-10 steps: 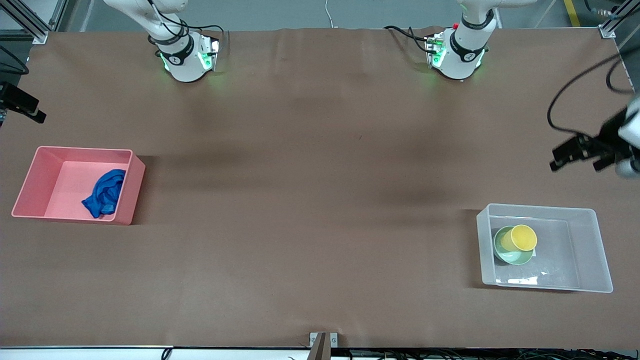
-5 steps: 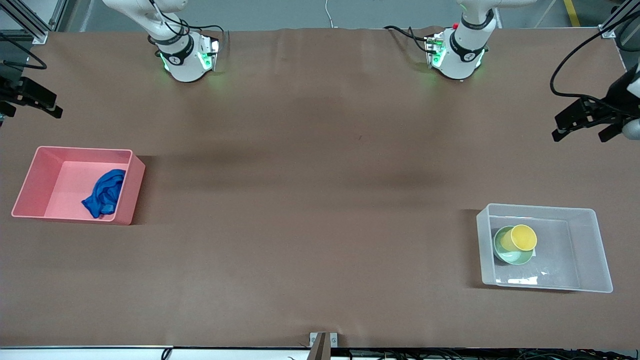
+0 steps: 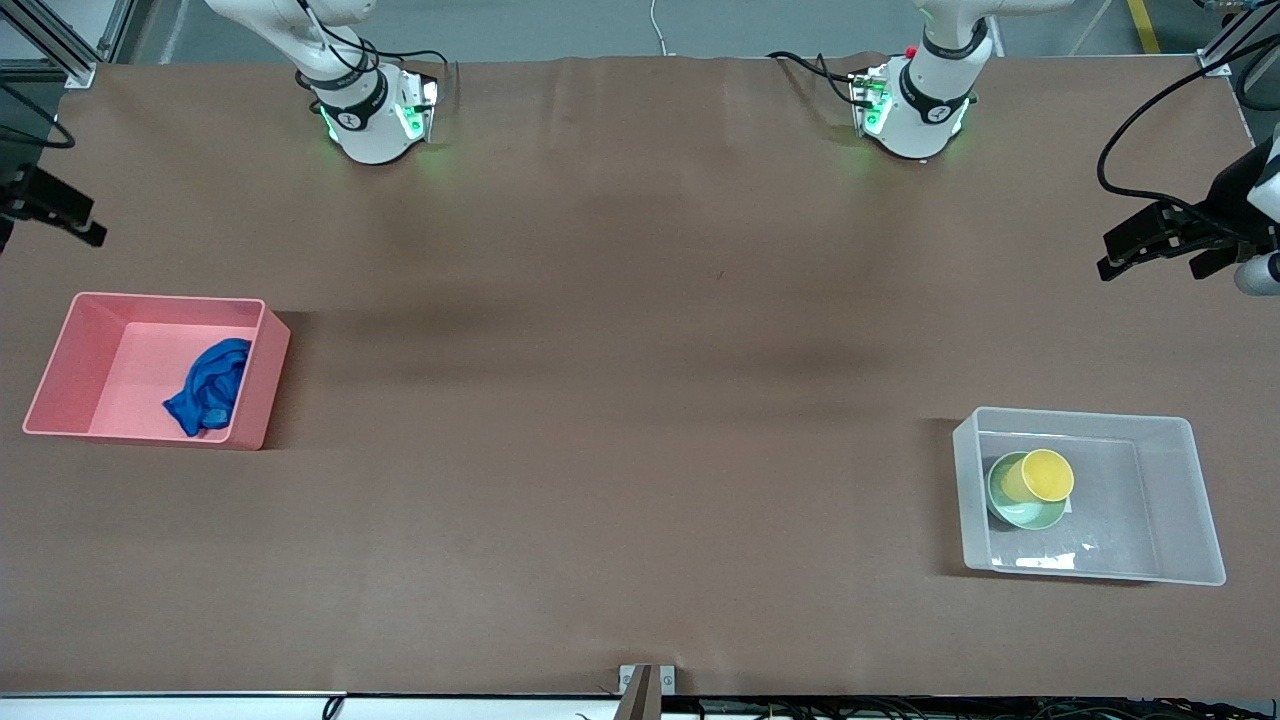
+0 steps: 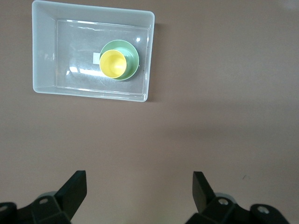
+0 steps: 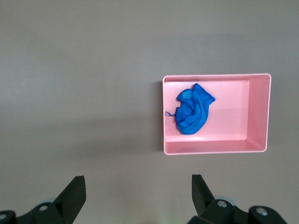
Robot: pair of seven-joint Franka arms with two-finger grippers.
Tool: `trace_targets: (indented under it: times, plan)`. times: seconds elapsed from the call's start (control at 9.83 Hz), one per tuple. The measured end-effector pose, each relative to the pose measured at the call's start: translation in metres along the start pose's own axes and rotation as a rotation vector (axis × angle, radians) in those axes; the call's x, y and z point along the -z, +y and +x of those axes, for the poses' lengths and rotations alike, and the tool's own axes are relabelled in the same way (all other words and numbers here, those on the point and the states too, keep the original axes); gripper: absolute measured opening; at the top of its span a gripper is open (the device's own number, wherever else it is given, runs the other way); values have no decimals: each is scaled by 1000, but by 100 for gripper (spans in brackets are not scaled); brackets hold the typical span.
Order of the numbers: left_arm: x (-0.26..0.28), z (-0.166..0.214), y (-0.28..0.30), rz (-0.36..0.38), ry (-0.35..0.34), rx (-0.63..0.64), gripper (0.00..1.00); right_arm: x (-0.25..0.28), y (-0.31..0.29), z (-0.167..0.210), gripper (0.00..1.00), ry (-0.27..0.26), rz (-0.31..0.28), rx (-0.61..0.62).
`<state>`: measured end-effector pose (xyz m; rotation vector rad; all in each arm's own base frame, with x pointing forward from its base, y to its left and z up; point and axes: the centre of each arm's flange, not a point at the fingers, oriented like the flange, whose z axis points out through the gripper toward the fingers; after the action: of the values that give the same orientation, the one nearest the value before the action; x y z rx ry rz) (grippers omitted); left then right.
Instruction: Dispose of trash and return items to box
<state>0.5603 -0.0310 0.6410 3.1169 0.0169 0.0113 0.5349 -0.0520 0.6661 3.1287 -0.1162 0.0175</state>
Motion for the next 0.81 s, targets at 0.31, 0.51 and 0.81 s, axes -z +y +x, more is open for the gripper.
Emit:
trace_targets:
  times: [0.31, 0.51, 0.81]
  plan:
    - [2, -4, 8, 25, 2, -20, 100, 7, 8, 1, 100, 21, -1, -12]
    - [3, -6, 14, 37, 2, -37, 100, 8, 9, 3, 100, 30, -1, -15]
    - [3, -6, 7, 38, 1, -63, 100, 6, 11, 4, 100, 32, -1, -18]
